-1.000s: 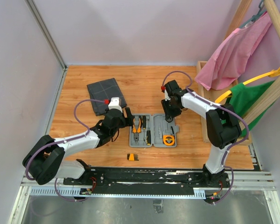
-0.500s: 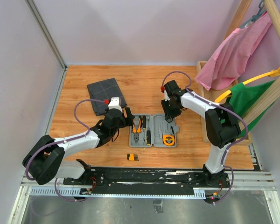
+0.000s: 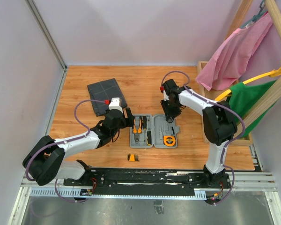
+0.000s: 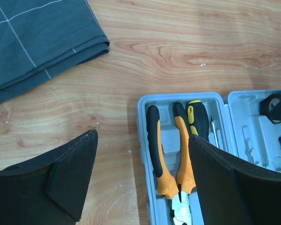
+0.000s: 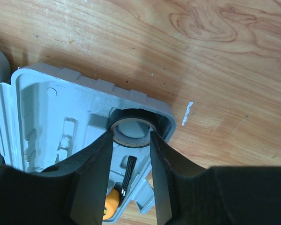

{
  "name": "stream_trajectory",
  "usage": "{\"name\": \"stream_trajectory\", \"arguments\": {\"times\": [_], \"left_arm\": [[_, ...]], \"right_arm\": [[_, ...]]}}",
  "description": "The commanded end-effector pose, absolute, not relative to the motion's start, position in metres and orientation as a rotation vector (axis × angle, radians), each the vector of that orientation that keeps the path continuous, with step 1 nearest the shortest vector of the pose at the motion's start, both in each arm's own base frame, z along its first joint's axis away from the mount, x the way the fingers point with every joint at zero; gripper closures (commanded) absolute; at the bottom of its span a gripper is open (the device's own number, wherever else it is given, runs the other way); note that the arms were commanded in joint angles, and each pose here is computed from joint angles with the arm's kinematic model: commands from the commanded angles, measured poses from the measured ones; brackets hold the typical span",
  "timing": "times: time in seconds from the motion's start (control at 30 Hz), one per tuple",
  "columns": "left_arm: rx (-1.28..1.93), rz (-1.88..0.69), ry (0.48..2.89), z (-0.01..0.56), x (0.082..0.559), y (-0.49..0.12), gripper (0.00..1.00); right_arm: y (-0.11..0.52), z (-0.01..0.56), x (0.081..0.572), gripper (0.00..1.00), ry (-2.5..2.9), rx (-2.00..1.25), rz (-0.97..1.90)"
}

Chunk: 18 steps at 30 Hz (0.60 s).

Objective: Sort the tools into containers
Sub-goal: Adjust the engineering item in the storage box.

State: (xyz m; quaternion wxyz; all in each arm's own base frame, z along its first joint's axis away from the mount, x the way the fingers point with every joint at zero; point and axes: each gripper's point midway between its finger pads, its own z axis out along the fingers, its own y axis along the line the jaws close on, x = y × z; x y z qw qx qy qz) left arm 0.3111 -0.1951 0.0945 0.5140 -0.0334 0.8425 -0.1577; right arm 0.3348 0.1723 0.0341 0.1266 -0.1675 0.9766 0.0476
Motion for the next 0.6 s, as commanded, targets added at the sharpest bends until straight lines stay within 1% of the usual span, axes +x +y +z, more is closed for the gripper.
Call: {"name": "stream_trajectory", "arguments": {"times": [0.0, 0.13, 0.57], "left_arm": [[-0.091, -0.381, 1.99, 0.108, 0.32, -0.196, 0.18], [-0.09, -0.383, 1.989, 0.108, 0.32, -0.197, 0.18], [-0.091, -0.381, 1.989, 0.108, 0.32, -0.196, 0.18]], "right_arm": [[0.145, -0.018, 0.305, 0.62, 3.015, -0.558, -0.07], [0.141, -0.026, 0.299, 0.62, 3.038, -0.582, -0.128], [0.137, -0.051, 0.272, 0.65, 3.102, -0.631, -0.184]]}}
